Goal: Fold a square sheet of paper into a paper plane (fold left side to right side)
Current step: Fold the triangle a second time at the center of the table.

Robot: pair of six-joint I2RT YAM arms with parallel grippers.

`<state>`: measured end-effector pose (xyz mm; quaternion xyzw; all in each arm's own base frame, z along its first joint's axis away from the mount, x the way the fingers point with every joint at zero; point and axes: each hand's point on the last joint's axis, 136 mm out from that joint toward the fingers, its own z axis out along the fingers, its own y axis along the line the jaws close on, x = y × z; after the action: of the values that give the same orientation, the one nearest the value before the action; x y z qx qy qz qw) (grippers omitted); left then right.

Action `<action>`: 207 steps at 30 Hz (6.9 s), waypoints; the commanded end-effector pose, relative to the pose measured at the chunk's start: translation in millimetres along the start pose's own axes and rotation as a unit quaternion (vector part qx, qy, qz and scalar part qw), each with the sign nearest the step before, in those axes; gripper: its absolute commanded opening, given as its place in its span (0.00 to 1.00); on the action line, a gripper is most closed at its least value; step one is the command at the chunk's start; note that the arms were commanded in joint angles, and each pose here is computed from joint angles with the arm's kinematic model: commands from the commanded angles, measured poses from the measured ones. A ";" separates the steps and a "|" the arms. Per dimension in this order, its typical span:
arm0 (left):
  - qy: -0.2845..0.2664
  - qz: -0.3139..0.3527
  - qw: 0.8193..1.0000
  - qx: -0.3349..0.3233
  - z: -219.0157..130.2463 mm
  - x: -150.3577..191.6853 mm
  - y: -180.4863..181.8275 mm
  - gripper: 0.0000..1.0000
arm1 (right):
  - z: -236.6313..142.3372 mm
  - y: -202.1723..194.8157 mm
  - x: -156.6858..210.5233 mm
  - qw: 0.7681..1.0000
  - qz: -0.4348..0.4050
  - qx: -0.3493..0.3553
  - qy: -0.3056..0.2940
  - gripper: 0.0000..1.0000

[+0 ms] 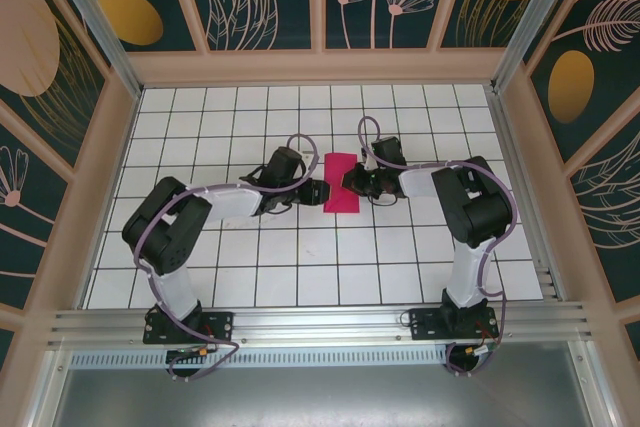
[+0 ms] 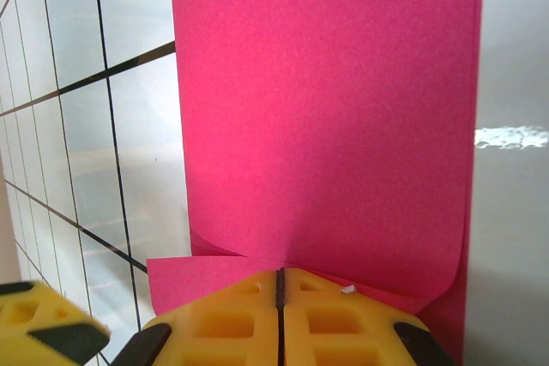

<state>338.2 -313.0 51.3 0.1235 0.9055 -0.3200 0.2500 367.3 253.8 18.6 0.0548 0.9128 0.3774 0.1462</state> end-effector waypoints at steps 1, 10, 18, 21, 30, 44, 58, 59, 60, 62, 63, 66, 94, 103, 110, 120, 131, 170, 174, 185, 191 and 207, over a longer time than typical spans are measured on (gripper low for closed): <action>0.009 -0.010 1.000 0.011 9.6 -6.7 -5.6 0.48 | 1.9 -41.3 27.6 0.996 0.034 0.068 0.041 0.10; 0.028 -0.017 0.999 0.013 28.4 -2.0 -1.1 0.40 | 1.2 -38.6 25.6 0.997 0.033 0.065 0.039 0.10; 0.041 -0.024 0.999 0.015 34.8 3.6 1.1 0.33 | 0.3 -36.2 24.8 0.997 0.032 0.062 0.038 0.10; 0.041 -0.026 0.999 0.013 34.6 4.8 2.1 0.32 | 0.0 -36.4 24.2 0.997 0.033 0.063 0.037 0.10; 0.037 -0.023 0.999 -0.003 38.0 0.0 7.1 0.11 | -2.3 -30.9 21.4 0.998 0.025 0.056 0.033 0.11; 0.036 -0.017 0.999 0.000 41.4 -2.1 6.6 0.07 | -33.8 -2.2 10.3 0.999 -0.020 0.033 -0.009 0.28; 0.031 -0.009 0.999 0.020 38.0 -6.5 -2.8 0.06 | -34.2 -33.8 52.4 0.997 0.014 0.072 0.026 0.15; 0.029 -0.006 0.999 0.021 36.9 -7.5 -4.4 0.06 | -33.5 -36.3 53.2 0.996 0.016 0.078 0.028 0.14; 0.028 -0.004 0.999 0.022 35.6 -8.7 -4.7 0.06 | -32.4 -39.3 54.8 0.996 0.017 0.085 0.031 0.14; 0.026 0.000 0.999 0.021 33.6 -9.9 -5.8 0.06 | -31.0 -45.1 58.1 0.994 0.016 0.099 0.038 0.14; 0.026 0.002 0.999 0.021 32.8 -10.6 -6.1 0.06 | -30.7 -47.2 58.5 0.994 0.015 0.104 0.040 0.14; 0.023 0.008 0.999 0.020 30.5 -13.1 -7.3 0.06 | -30.3 -52.9 62.0 0.992 0.014 0.115 0.047 0.14; 0.023 0.019 0.999 0.013 32.0 -12.8 -5.1 0.05 | -28.3 -54.9 65.0 0.991 0.008 0.125 0.056 0.14; 0.026 0.022 0.999 0.008 37.8 -14.2 -1.7 0.05 | -28.3 -54.9 65.2 0.990 0.006 0.127 0.058 0.14; 0.030 0.025 0.999 0.004 41.6 -13.9 0.5 0.05 | -28.1 -54.9 65.4 0.990 0.005 0.128 0.058 0.14; 0.038 0.034 0.999 -0.008 36.3 -7.2 5.2 0.05 | -27.8 -54.8 65.7 0.990 0.003 0.128 0.060 0.14; 0.043 0.041 0.998 -0.008 34.7 -5.1 4.5 0.05 | -34.9 -27.5 47.7 0.995 -0.014 0.091 0.038 0.15; 0.037 0.041 0.998 -0.024 38.4 -9.1 10.0 0.07 | -5.9 -19.3 13.5 0.995 -0.004 0.092 0.033 0.16; 0.035 0.041 0.998 -0.024 36.5 -11.1 9.1 0.12 | -5.2 -30.7 20.7 0.993 0.001 0.107 0.040 0.16; 0.007 0.048 0.999 0.004 0.1 -22.7 -15.0 0.31 | -3.5 -38.4 24.8 0.992 0.006 0.116 0.046 0.15; 0.027 0.055 0.995 0.082 -13.8 -0.4 -40.7 0.33 | -3.3 -36.2 23.8 0.993 0.005 0.112 0.045 0.15; 0.083 0.058 0.991 0.090 21.8 25.9 -37.0 0.32 | -2.9 -37.6 25.8 0.992 0.007 0.114 0.049 0.16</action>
<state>297.4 -351.1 37.4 0.2184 0.8819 -0.3863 0.1588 363.0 246.4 17.6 0.0435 0.9379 0.3183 0.1307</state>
